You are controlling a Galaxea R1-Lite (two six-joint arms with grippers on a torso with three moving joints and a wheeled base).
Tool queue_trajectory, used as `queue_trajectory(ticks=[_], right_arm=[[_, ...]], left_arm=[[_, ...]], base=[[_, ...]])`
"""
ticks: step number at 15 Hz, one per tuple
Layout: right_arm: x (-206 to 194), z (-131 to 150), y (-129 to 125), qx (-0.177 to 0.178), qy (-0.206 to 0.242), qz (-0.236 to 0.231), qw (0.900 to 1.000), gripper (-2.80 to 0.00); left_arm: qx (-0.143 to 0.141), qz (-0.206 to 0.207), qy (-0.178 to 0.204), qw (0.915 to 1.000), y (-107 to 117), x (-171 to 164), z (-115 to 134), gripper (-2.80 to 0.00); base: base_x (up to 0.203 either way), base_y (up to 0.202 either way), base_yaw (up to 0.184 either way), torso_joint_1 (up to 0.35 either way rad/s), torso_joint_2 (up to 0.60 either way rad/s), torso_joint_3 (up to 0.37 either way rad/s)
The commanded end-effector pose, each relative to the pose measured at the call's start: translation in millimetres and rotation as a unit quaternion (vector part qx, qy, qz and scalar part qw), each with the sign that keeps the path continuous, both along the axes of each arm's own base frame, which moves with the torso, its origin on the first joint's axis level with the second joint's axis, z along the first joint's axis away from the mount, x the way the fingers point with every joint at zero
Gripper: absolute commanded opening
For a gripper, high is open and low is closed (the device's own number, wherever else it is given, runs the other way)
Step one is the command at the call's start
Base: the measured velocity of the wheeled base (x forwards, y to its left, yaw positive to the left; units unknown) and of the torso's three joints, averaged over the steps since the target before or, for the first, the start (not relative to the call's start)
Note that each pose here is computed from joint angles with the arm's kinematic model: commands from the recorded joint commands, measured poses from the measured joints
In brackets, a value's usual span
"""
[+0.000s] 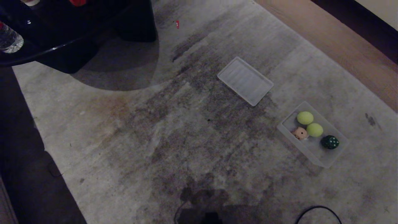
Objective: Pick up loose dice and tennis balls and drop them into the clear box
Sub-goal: Pick up toys out of the box
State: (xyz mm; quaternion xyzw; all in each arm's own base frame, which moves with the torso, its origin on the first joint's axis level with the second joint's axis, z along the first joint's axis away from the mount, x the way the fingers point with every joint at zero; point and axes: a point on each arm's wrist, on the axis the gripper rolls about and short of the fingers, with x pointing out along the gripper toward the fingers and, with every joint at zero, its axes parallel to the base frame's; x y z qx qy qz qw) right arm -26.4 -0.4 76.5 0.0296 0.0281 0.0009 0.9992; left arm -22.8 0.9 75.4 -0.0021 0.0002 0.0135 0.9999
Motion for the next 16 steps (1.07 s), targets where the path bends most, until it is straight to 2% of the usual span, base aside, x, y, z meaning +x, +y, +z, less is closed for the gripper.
queue_trajectory(ticks=[1, 16], right_arm=[[0.3, 0.2, 0.0, 0.000, 0.002, 0.000, 1.000, -2.80], [0.3, 0.2, 0.0, 0.000, 0.002, 0.000, 1.000, -2.80]], left_arm=[[0.000, 0.000, 0.001, 1.0000, 0.0, 0.2, -0.3, -2.80], [-0.001, 0.000, 0.001, 1.0000, 0.0, 0.2, -0.3, -2.80]], base=[[0.000, 0.000, 0.000, 0.005, 0.00, 0.195], [0.000, 0.000, 0.000, 0.002, 0.00, 0.202]])
